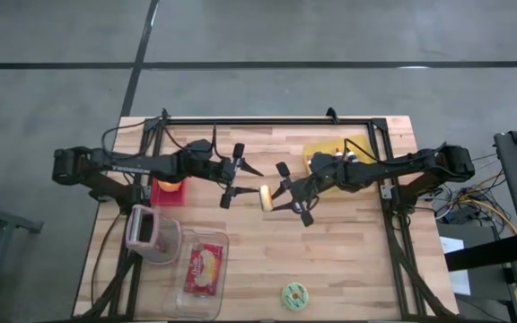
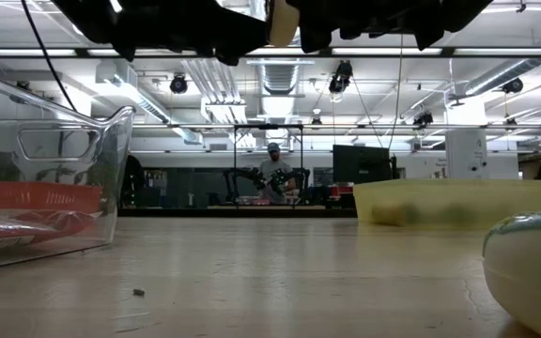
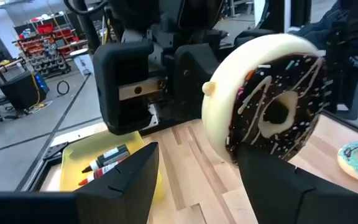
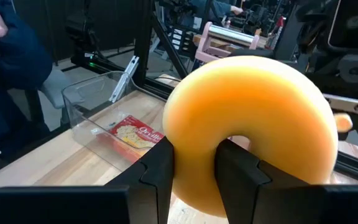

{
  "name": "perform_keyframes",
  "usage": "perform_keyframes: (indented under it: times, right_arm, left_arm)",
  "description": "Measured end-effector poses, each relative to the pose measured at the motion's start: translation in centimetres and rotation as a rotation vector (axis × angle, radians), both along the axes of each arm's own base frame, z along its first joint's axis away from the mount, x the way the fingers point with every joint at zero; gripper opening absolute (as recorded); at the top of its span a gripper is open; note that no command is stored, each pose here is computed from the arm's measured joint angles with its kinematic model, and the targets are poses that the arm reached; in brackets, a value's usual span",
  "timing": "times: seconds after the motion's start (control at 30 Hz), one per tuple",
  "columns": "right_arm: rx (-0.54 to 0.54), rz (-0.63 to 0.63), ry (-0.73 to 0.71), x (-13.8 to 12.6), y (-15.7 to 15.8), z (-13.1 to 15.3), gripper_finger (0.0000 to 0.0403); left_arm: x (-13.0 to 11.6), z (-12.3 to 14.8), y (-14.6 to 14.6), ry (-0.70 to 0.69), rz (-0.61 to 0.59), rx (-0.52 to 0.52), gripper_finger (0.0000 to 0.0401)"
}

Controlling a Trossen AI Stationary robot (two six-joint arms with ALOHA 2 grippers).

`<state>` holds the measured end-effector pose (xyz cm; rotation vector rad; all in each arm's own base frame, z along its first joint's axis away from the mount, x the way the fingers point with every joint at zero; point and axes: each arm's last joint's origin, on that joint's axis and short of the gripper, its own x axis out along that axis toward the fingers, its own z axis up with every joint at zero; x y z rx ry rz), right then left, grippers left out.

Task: Pick & Place Food Item
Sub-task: Put the black donut into the red bin

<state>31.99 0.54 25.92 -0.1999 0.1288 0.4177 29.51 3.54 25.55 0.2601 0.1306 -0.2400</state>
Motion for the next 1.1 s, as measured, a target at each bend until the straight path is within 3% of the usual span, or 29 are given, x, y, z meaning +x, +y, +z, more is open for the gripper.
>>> perform_keyframes:
  times: [0.47,0.77,1.1]
  right_arm:
    - [-0.001,-0.001,0.009,-0.03,0.01,-0.12,0.01]
    - [0.0,-0.001,0.007,-0.02,0.0,-0.1,0.01]
    - [-0.001,-0.003,0.001,-0.02,-0.03,-0.06,0.01]
  left_arm:
    - [-0.57,0.07,-0.58,0.038,-0.172,-0.061,0.0223]
    - [-0.6,0.31,-0.57,0.019,-0.173,-0.056,0.0223]
    - [-0.5,0.32,-0.28,0.017,-0.071,-0.037,0.0223]
